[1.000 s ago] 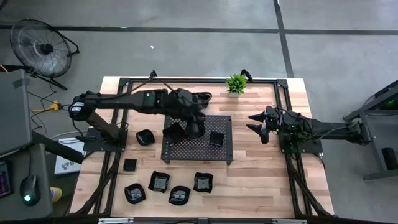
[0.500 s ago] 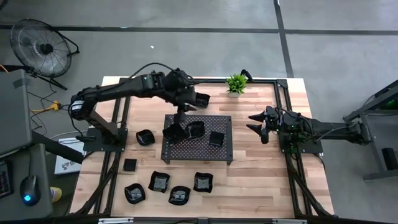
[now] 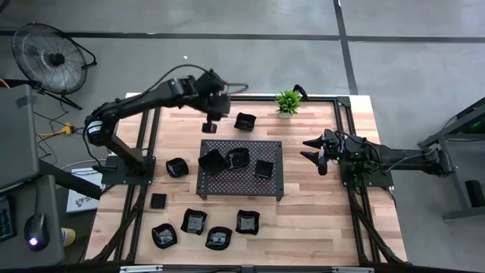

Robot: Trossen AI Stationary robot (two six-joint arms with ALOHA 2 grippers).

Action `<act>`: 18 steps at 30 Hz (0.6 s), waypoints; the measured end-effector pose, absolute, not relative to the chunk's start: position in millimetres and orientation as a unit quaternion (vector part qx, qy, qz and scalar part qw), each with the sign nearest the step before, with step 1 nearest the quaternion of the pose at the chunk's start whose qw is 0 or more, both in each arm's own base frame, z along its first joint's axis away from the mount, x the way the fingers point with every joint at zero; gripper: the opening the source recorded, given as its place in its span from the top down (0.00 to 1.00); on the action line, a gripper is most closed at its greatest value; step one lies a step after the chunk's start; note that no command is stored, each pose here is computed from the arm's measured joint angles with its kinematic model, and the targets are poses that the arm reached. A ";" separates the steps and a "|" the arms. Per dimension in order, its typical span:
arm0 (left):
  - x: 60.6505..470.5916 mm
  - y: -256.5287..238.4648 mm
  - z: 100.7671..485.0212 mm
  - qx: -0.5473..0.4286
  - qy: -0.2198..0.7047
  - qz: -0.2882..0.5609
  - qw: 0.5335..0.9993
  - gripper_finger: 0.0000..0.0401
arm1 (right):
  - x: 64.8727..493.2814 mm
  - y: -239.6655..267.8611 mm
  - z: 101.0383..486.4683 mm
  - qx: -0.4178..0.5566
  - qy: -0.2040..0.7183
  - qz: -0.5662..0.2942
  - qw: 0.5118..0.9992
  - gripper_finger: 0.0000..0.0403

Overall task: Pick & Place Mini shaped plates
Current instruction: Stack the top right distorted square plate on top of the distorted square plate on the shelf

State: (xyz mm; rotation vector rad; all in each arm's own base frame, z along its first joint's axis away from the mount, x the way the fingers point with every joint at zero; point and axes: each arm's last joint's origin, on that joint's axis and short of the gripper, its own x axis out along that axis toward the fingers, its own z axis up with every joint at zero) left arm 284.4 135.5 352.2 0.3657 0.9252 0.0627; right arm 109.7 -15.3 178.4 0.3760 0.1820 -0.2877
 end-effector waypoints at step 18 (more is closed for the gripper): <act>292.0 218.1 298.3 -0.002 0.444 0.070 0.893 0.79 | 109.7 -15.3 178.5 0.186 0.090 -0.143 0.968 0.39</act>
